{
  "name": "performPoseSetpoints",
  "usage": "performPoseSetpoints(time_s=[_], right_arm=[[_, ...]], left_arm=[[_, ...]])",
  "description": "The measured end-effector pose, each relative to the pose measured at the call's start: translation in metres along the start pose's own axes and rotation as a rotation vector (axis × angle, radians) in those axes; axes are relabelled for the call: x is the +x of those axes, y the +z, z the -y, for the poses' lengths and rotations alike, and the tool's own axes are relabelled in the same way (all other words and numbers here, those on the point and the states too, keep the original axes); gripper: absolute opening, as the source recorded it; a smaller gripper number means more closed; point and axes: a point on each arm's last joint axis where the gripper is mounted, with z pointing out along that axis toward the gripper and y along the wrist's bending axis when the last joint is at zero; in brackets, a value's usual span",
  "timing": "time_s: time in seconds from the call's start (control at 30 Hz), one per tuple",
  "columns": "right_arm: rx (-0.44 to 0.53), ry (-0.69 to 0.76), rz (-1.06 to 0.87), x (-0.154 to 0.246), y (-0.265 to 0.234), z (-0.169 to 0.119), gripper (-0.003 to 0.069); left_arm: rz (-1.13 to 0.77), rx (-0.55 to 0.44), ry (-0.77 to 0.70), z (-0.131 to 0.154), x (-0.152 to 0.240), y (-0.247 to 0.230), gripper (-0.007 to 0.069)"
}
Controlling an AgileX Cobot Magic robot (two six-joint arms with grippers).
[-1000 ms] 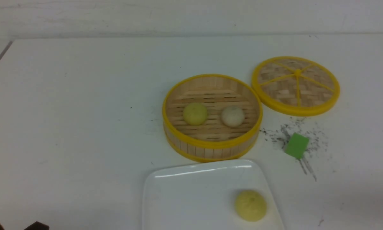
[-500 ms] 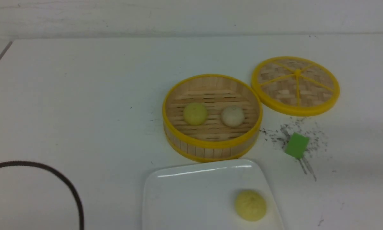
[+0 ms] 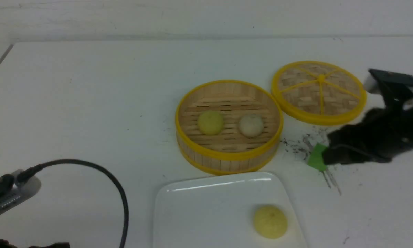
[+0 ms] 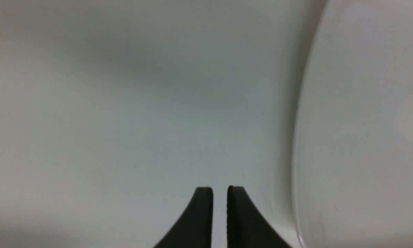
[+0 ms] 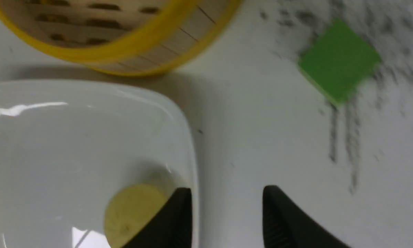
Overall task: Put the steamed buns into the plate on the white tablecloth.
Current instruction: 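Reach toward a bun in the bamboo steamer with the right gripper, then move the steamed bun from the bamboo steamer onto the white plate with the right gripper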
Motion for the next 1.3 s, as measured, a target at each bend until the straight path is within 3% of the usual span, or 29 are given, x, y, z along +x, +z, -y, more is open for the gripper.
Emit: performPoseSetpoints(time_s=[0.17, 0.33, 0.63, 0.83, 0.97, 1.0, 1.07, 1.3], right_arm=[[-0.003, -0.147, -0.005, -0.043, 0.033, -0.031, 0.0375], [-0.010, -0.228, -0.012, -0.073, 0.074, -0.054, 0.0383], [0.091, -0.333, -0.061, -0.092, 0.137, -0.041, 0.0374], [0.122, -0.365, -0.052, -0.093, 0.145, -0.037, 0.0283], [0.122, -0.366, -0.048, -0.094, 0.145, -0.037, 0.0163], [0.122, -0.366, -0.050, -0.094, 0.144, -0.037, 0.0072], [0.121, -0.367, -0.055, -0.094, 0.141, -0.038, 0.0025], [0.094, -0.369, -0.030, -0.097, 0.071, -0.058, 0.0023]], left_arm=[[0.023, 0.025, 0.004, 0.002, -0.002, 0.000, 0.0167], [0.005, 0.024, 0.013, 0.002, 0.000, 0.000, 0.0198], [0.012, 0.025, 0.014, 0.002, -0.001, 0.000, 0.0200], [0.042, 0.031, 0.014, 0.003, -0.004, 0.000, 0.0210], [0.047, 0.032, 0.013, 0.003, -0.004, 0.000, 0.0216], [0.047, 0.032, 0.013, 0.003, -0.004, 0.000, 0.0217], [0.047, 0.032, 0.013, 0.003, -0.004, 0.000, 0.0218], [0.023, 0.028, 0.014, 0.003, -0.002, 0.000, 0.0229]])
